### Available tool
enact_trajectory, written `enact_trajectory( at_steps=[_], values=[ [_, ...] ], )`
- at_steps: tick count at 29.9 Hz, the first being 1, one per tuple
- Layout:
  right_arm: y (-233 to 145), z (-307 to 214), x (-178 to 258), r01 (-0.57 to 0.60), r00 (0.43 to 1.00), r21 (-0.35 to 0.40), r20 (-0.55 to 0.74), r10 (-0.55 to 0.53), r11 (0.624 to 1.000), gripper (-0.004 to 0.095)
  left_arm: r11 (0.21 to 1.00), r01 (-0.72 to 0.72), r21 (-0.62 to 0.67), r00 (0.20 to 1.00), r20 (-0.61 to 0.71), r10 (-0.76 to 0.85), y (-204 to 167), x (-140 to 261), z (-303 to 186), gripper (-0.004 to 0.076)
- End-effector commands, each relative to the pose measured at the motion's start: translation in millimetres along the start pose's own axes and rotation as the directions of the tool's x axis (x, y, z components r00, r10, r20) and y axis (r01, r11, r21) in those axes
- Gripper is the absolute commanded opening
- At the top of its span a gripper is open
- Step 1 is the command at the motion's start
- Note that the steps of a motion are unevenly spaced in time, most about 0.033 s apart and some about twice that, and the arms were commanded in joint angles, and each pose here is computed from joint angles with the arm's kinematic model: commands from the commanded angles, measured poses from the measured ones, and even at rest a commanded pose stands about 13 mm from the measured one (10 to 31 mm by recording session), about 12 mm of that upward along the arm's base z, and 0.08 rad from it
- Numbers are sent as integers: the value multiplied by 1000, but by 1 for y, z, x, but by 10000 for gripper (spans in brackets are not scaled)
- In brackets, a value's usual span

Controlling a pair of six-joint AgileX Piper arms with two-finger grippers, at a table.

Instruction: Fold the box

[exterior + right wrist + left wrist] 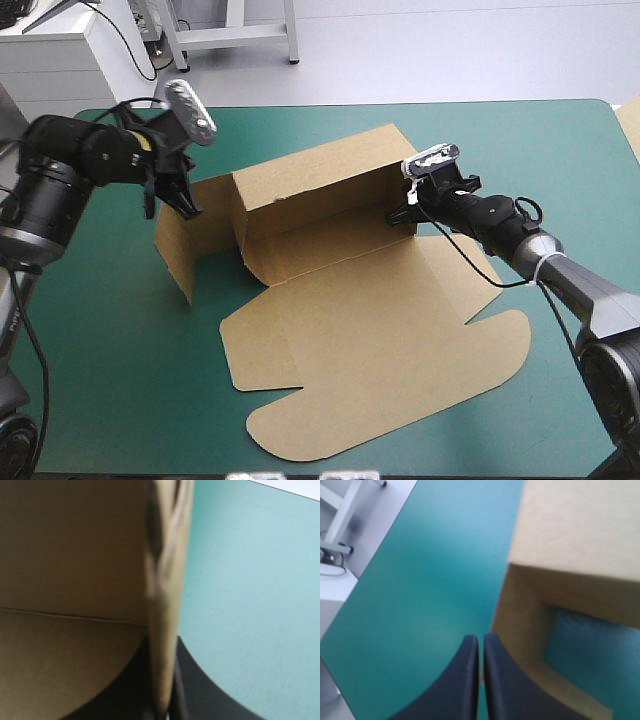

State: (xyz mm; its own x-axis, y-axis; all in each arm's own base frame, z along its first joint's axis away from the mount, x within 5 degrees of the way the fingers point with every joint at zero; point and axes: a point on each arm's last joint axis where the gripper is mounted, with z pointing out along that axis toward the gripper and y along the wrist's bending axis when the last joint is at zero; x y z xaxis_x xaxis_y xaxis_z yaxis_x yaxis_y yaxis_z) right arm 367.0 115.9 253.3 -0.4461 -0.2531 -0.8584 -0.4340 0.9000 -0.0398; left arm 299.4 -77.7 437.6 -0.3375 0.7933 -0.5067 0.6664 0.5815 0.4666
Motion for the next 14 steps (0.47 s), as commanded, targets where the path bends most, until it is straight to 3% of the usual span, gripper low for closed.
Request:
enact_trajectory(
  at_steps=[1,6,10,14],
  values=[
    [-1,-16,-23,-12,997,3,77,12,1000,-21,975,215,-51,964,172,-203,40,21,-24,18],
    [-1,-16,-23,-12,997,1,76,12,1000,-19,832,554,16,790,303,-532,88,73,-35,15],
    [-2,-17,-23,-31,996,19,83,30,999,-19,706,699,114,654,297,-696,104,112,-31,-8],
    [-11,-16,-31,-44,992,104,123,31,994,-19,564,809,163,499,317,-807,105,144,-15,-8]
  ],
)
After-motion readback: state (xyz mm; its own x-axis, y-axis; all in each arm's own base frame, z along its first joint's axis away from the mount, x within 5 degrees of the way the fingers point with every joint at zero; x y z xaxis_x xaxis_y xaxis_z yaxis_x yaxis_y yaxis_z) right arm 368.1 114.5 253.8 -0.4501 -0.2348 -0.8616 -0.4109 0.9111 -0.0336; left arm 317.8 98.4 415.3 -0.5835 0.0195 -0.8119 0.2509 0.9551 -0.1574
